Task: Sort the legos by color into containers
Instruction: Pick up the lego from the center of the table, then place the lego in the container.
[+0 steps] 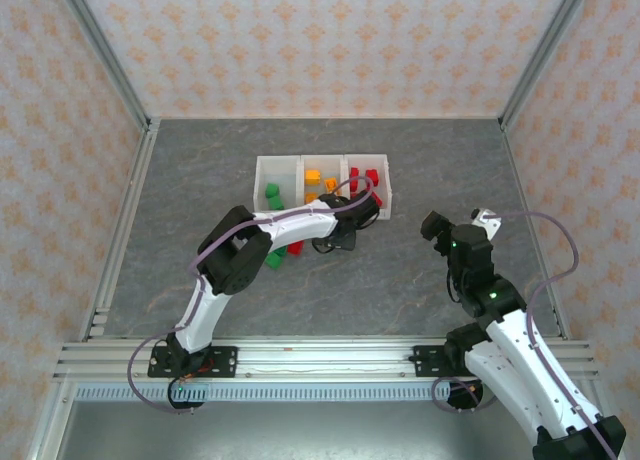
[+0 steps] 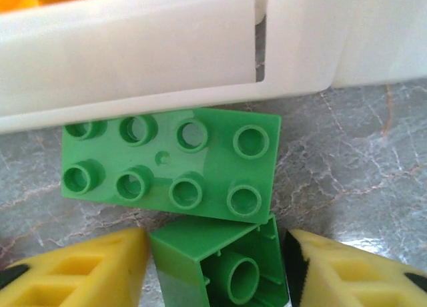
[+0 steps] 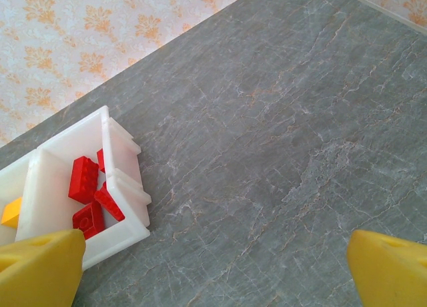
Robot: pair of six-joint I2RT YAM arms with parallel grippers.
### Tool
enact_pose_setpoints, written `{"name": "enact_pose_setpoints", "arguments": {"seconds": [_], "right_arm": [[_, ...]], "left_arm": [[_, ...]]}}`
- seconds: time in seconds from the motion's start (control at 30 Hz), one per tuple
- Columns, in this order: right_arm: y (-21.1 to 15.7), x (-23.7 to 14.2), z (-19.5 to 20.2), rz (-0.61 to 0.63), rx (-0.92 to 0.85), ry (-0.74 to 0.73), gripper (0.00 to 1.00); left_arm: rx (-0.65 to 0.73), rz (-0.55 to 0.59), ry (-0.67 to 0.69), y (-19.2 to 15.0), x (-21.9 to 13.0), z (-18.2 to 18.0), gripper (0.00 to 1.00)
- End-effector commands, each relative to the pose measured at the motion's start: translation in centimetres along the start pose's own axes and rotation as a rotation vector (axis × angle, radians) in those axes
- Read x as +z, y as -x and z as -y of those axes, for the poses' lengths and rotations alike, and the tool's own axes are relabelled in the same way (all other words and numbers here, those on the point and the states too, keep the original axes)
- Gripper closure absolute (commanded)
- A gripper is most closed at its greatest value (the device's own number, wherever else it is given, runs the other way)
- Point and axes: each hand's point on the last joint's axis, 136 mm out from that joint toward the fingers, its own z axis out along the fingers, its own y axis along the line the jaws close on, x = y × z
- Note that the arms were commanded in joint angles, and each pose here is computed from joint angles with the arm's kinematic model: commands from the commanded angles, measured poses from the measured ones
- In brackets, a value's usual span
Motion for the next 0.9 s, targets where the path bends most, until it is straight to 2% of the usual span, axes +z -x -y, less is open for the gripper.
{"name": "enact_pose_setpoints", "arguments": {"seconds": [0.0, 0.23, 0.43, 0.6, 0.73, 0.87], "right_arm": [[0.5, -0.1, 0.0, 0.024, 0.007, -0.003, 0.00], [0.4, -0.1, 0.1, 0.022, 0.009, -0.004, 0.00], [0.4, -0.1, 0.1, 0.023, 0.011, -0.003, 0.00], [0.4, -0.1, 0.1, 0.023, 0.011, -0.005, 0.00], [0.3, 0.0, 0.2, 0.022, 0.009, -0.007, 0.00], [0.3, 0.0, 0.2, 0.023, 0.008, -0.007, 0.00]], "left_arm": [[0.033, -0.023, 0.070, -0.5, 1.0, -1.5, 0.48], [0.042, -0.019, 0.031, -0.8, 0.5, -1.3, 0.62], [0.070, 0.048, -0.031, -0.3, -2.5, -0.9, 0.64], [0.051, 0.117, -0.021, 0.3, -5.9, -2.7, 0.65], [0.019, 0.228, 0.023, 2.2, -9.7, -5.4, 0.65], [-0.006, 0.263, 0.074, 4.6, -11.1, -8.4, 0.64]]}}
